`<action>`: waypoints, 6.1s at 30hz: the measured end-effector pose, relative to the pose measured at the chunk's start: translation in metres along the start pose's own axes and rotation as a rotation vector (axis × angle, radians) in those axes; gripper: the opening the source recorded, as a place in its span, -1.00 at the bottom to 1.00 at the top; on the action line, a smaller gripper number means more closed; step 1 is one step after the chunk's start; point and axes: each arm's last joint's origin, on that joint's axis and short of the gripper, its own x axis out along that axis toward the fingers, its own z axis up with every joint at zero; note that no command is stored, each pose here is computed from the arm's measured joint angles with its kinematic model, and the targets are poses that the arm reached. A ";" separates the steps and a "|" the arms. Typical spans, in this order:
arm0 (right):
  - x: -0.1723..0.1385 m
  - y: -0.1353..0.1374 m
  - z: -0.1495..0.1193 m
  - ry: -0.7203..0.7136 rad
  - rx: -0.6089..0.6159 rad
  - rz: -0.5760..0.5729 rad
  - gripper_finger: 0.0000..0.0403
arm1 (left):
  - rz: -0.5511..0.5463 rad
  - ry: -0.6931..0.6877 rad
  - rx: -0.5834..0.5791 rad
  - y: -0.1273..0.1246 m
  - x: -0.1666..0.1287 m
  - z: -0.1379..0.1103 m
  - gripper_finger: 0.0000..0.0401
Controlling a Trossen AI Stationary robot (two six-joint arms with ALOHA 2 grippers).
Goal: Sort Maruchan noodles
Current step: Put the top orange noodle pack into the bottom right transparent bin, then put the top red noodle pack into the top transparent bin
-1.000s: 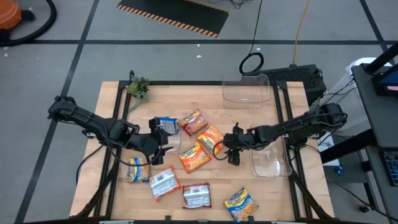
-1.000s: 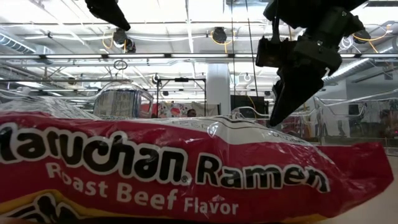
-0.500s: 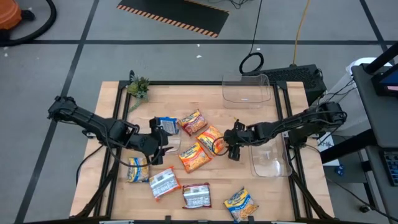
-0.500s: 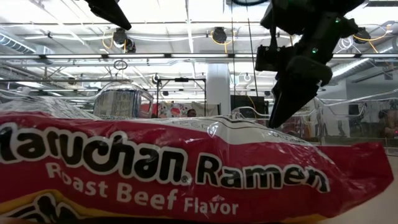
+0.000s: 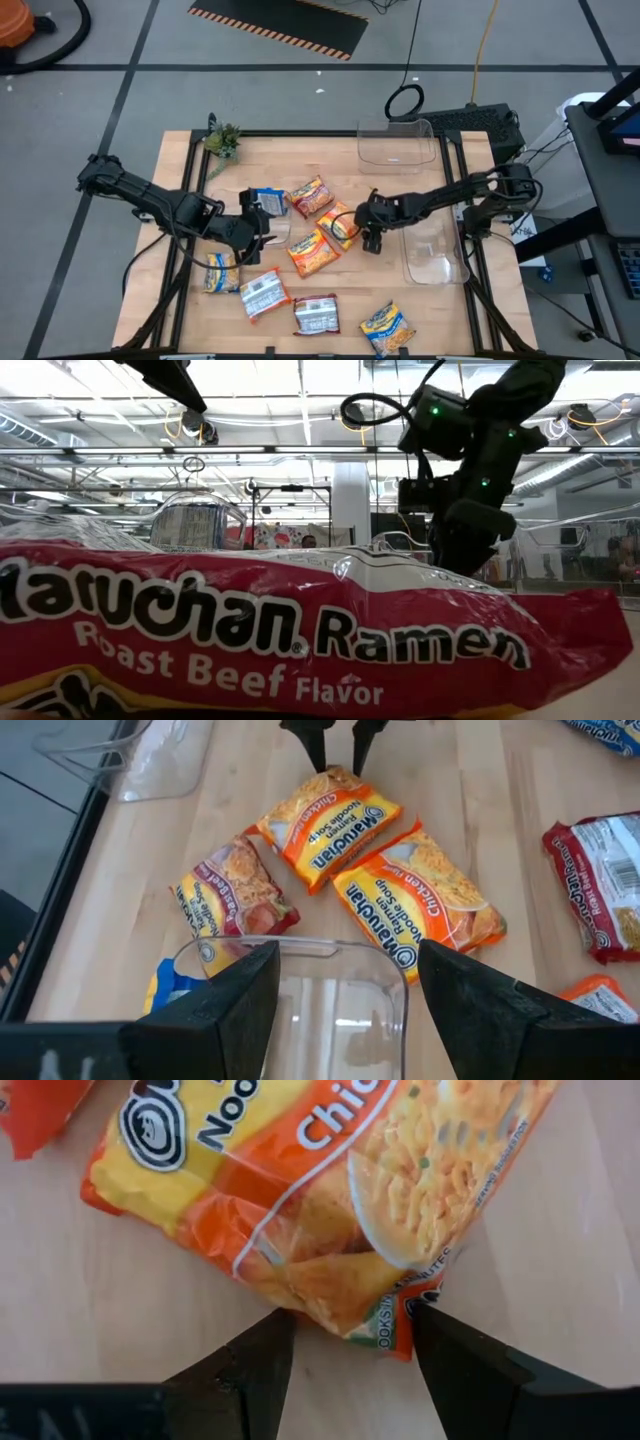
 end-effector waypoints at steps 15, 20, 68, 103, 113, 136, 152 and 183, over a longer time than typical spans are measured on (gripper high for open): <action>0.003 -0.012 0.002 0.017 0.007 0.021 -0.52 | 0.047 -0.002 0.158 0.015 0.006 0.004 0.21; 0.002 -0.012 0.001 0.020 0.007 0.020 -0.92 | 0.092 0.008 0.197 0.032 0.008 0.006 0.21; -0.150 -0.015 0.001 -0.518 0.106 -0.156 -1.00 | 0.021 -0.109 0.188 0.102 0.007 0.013 0.21; -0.307 -0.016 -0.022 0.048 0.662 0.036 -1.00 | 0.046 -0.155 0.030 0.096 0.030 -0.001 0.21; -0.327 -0.027 -0.049 -0.034 0.742 0.100 -1.00 | 0.060 -0.212 0.056 0.097 0.029 0.004 0.21; -0.247 -0.030 -0.092 0.241 0.760 -0.053 -1.00 | 0.063 -0.214 0.080 0.097 0.029 0.004 0.21; -0.207 -0.024 -0.087 0.172 0.711 0.033 -1.00 | 0.075 -0.251 0.116 0.098 0.028 0.008 0.21; -0.211 -0.033 -0.097 0.119 0.702 -0.167 -0.57 | 0.067 -0.321 0.098 0.099 0.026 0.014 0.21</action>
